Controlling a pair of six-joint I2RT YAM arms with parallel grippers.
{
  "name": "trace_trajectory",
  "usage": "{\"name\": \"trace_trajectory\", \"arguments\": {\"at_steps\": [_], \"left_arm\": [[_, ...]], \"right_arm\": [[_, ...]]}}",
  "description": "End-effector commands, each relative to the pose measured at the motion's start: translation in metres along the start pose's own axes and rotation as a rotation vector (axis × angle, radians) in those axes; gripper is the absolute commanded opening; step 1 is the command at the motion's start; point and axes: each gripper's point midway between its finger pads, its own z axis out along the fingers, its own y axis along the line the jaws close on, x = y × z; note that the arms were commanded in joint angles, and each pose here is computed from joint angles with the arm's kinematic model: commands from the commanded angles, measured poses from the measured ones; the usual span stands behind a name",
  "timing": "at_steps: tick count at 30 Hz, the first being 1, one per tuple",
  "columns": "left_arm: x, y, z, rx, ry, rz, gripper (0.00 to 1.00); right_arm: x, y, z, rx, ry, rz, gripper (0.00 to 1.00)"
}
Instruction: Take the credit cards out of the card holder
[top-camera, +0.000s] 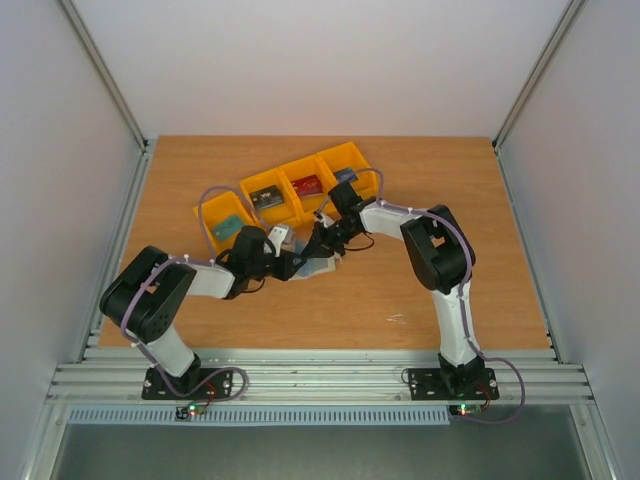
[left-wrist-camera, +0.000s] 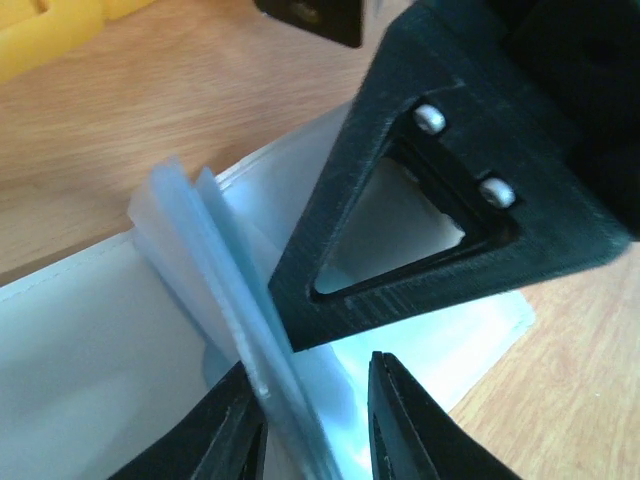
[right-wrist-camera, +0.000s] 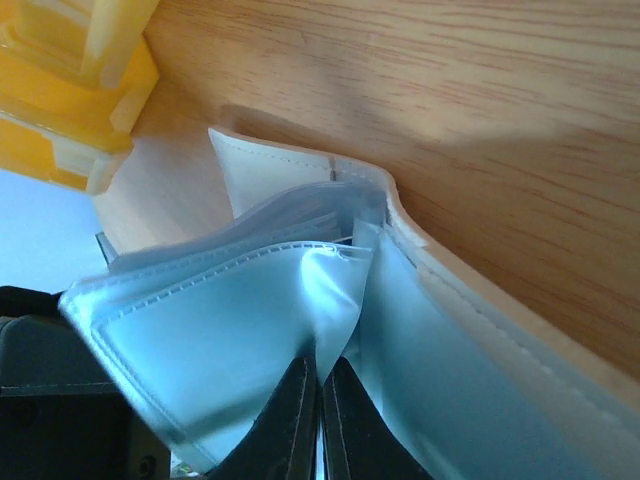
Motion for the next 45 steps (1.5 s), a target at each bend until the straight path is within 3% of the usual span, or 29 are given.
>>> {"name": "trace_trajectory", "arguments": {"at_steps": [1, 5, 10, 15, 22, 28, 36, 45], "left_arm": [[-0.044, -0.059, -0.014, 0.225, -0.152, 0.168, 0.31], [-0.044, -0.06, -0.026, 0.224, -0.143, 0.152, 0.38], [-0.041, -0.055, -0.037, 0.187, -0.116, 0.132, 0.54], [-0.043, -0.044, -0.042, 0.142, -0.104, 0.1, 0.64], [-0.053, -0.047, -0.057, 0.193, -0.103, 0.097, 0.77], [-0.055, -0.041, -0.064, 0.212, -0.089, 0.066, 0.8], [-0.066, -0.07, -0.077, 0.356, -0.114, 0.134, 0.86], [-0.115, -0.109, -0.113, 0.552, -0.279, 0.12, 0.9]], "right_arm": [[-0.004, 0.023, -0.021, -0.055, -0.034, -0.079, 0.01], [-0.005, 0.014, -0.053, -0.058, -0.086, -0.072, 0.01], [0.012, 0.013, -0.074, -0.074, -0.053, -0.151, 0.01], [0.019, 0.013, -0.092, -0.066, -0.056, -0.2, 0.01], [0.022, 0.029, -0.118, -0.064, -0.087, -0.266, 0.01], [0.032, 0.061, -0.137, -0.144, -0.093, -0.364, 0.01], [0.053, 0.113, -0.174, -0.223, -0.109, -0.521, 0.01], [0.064, 0.156, -0.202, -0.302, -0.146, -0.635, 0.01]]}}
